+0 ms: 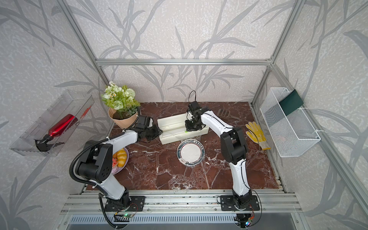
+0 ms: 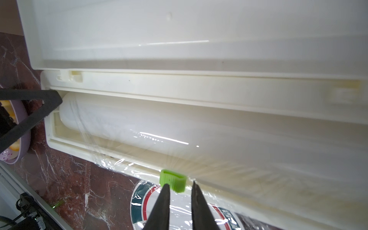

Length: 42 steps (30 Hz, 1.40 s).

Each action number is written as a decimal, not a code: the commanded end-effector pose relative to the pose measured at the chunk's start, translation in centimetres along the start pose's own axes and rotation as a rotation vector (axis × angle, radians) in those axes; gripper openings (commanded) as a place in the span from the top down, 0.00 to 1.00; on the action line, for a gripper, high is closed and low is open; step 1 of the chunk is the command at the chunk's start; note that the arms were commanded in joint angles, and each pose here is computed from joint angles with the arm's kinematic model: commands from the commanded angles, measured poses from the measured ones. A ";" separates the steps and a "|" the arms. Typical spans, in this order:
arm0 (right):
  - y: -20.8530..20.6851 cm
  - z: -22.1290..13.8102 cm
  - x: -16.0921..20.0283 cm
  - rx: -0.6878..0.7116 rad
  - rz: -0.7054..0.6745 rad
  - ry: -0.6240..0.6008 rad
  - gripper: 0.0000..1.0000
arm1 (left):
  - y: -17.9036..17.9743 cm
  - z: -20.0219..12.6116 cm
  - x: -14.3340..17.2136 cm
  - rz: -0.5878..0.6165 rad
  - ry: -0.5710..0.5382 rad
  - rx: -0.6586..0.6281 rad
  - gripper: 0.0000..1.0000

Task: Wrap the plate with plastic wrap
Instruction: Tear off the plastic wrap from the plastic wrap cutting box.

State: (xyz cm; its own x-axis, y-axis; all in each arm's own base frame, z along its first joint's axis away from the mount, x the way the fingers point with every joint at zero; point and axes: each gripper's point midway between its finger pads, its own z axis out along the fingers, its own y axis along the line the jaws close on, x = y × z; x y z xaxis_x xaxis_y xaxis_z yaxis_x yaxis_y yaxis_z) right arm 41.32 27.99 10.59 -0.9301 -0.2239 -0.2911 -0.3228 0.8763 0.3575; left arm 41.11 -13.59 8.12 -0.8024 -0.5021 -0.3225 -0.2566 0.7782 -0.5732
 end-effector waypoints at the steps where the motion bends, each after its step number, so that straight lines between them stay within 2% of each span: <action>1: -0.7 1.4 1.0 0.011 0.013 0.046 0.79 | -1.1 0.3 -0.3 -0.053 0.008 0.061 0.90; 12: -0.5 2.6 1.5 -0.023 0.034 0.074 0.84 | -1.2 0.3 -0.4 -0.057 0.011 0.067 0.90; 42: 7.4 4.0 1.6 -0.177 0.026 0.073 0.85 | -1.7 0.4 -0.5 -0.072 0.014 0.093 0.90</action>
State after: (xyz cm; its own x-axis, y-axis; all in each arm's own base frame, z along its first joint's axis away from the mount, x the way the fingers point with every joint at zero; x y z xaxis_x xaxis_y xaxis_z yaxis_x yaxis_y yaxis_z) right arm 39.40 34.09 10.03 -0.9400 -0.2185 -0.2621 -0.3236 0.8141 0.4821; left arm 41.08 -13.78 8.11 -0.8068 -0.5052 -0.3063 -0.2569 0.7669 -0.5881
